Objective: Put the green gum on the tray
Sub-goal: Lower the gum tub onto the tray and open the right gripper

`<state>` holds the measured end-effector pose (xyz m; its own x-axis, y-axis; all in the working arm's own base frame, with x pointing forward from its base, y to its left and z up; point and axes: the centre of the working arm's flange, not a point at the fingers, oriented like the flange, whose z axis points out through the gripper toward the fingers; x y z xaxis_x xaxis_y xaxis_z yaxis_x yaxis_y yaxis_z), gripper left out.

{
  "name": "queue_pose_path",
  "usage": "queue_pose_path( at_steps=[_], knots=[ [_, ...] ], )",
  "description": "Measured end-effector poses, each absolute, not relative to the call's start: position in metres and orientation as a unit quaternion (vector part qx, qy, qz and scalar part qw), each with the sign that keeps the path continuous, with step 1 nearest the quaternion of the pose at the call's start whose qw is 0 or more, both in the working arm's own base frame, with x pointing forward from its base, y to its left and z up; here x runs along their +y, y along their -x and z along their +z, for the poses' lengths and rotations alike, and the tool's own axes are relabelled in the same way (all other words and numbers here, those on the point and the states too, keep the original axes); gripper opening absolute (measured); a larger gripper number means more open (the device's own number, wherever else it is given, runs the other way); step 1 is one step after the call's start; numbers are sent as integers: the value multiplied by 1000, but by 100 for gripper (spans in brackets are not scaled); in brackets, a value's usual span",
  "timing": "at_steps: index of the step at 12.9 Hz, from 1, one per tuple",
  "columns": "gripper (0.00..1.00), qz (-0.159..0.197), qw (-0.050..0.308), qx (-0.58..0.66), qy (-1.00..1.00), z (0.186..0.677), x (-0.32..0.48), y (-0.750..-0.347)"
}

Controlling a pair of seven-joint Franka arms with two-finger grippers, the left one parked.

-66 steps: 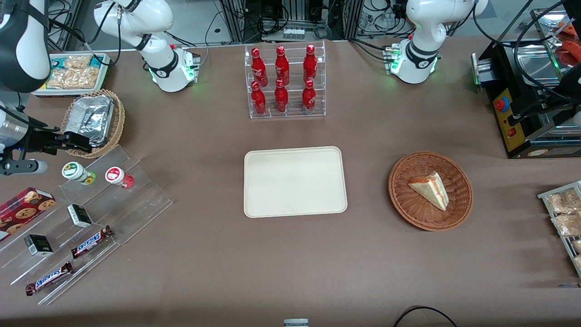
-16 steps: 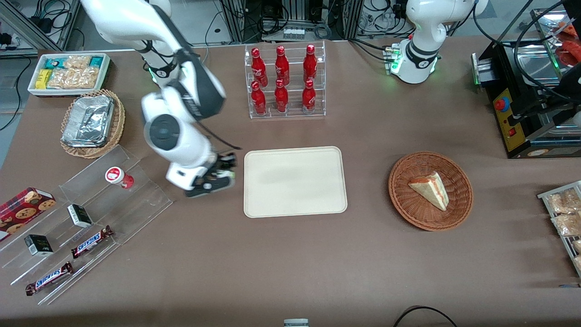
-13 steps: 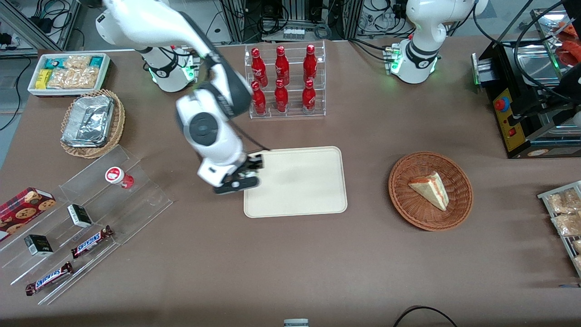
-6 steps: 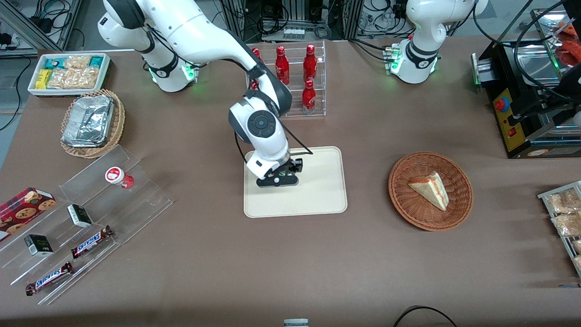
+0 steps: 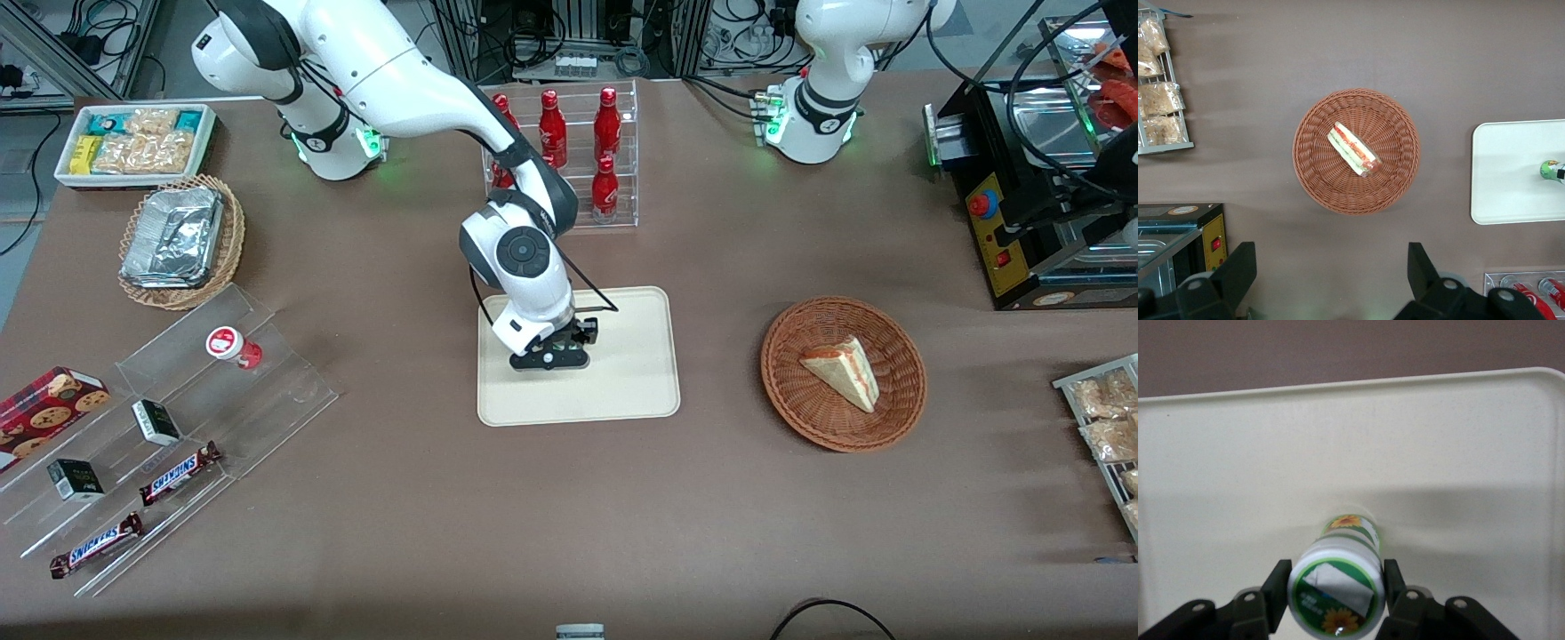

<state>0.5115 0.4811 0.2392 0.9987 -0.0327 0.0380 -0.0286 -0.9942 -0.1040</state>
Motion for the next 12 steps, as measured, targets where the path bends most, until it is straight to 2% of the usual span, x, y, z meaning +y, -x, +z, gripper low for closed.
queue_pose_path(
  at_steps=[4, 9, 12],
  knots=[
    [100, -35, 36, -6, 999, 240, 482, -512],
    [100, -42, 39, -18, 998, 248, 485, -514],
    [100, -43, 39, -41, 997, 282, 481, -520]
  ],
)
